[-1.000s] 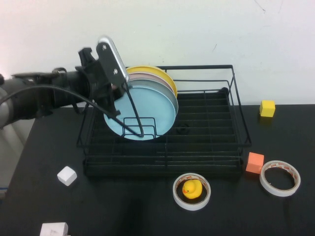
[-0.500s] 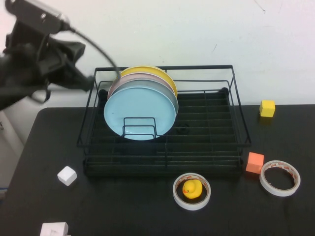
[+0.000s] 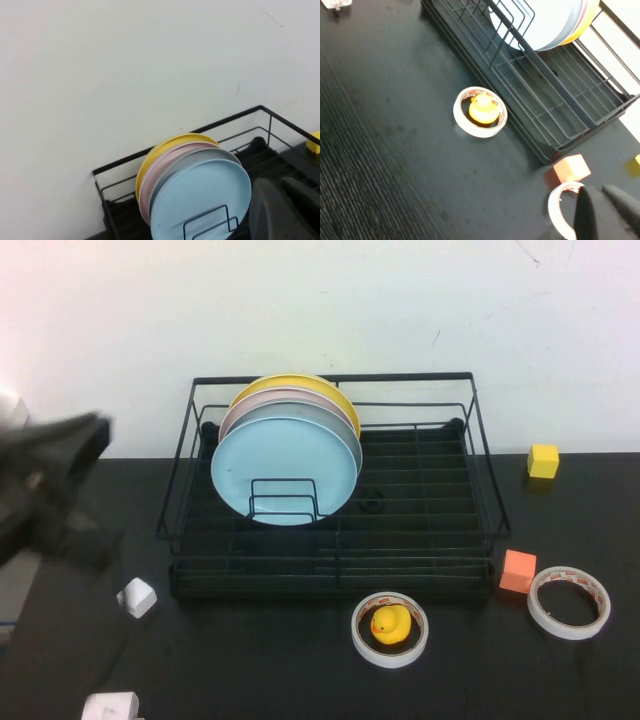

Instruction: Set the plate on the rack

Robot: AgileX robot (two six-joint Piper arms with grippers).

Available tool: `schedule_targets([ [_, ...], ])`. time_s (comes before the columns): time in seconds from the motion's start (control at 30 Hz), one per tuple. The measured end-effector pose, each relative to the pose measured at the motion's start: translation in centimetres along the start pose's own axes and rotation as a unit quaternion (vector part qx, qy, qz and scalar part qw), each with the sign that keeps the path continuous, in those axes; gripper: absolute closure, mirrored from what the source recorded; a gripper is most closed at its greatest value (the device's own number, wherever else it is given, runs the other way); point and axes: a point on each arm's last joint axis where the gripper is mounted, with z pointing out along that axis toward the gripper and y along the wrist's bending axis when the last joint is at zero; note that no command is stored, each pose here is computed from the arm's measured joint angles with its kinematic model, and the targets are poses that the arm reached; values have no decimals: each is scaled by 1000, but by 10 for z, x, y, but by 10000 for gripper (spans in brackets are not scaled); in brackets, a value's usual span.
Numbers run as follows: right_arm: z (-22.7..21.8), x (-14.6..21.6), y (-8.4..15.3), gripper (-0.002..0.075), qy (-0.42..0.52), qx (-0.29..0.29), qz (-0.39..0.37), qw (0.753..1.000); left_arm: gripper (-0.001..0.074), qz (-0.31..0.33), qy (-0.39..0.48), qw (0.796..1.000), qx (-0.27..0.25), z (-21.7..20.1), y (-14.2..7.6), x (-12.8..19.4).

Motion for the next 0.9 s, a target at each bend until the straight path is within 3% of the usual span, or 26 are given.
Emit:
schedule_targets([
  [0.37,0,0,0,724,-2,0,0,1000,736,-5,-66,997,-31,-87,-24,52],
  [0.57,1,0,3,725,-5,-14,17,1000,736,-2,-78,996,-38,-101,-30,74],
  [0.9,1,3,6,725,9,-32,24,999,736,-12,-87,996,-31,-104,-32,77],
])
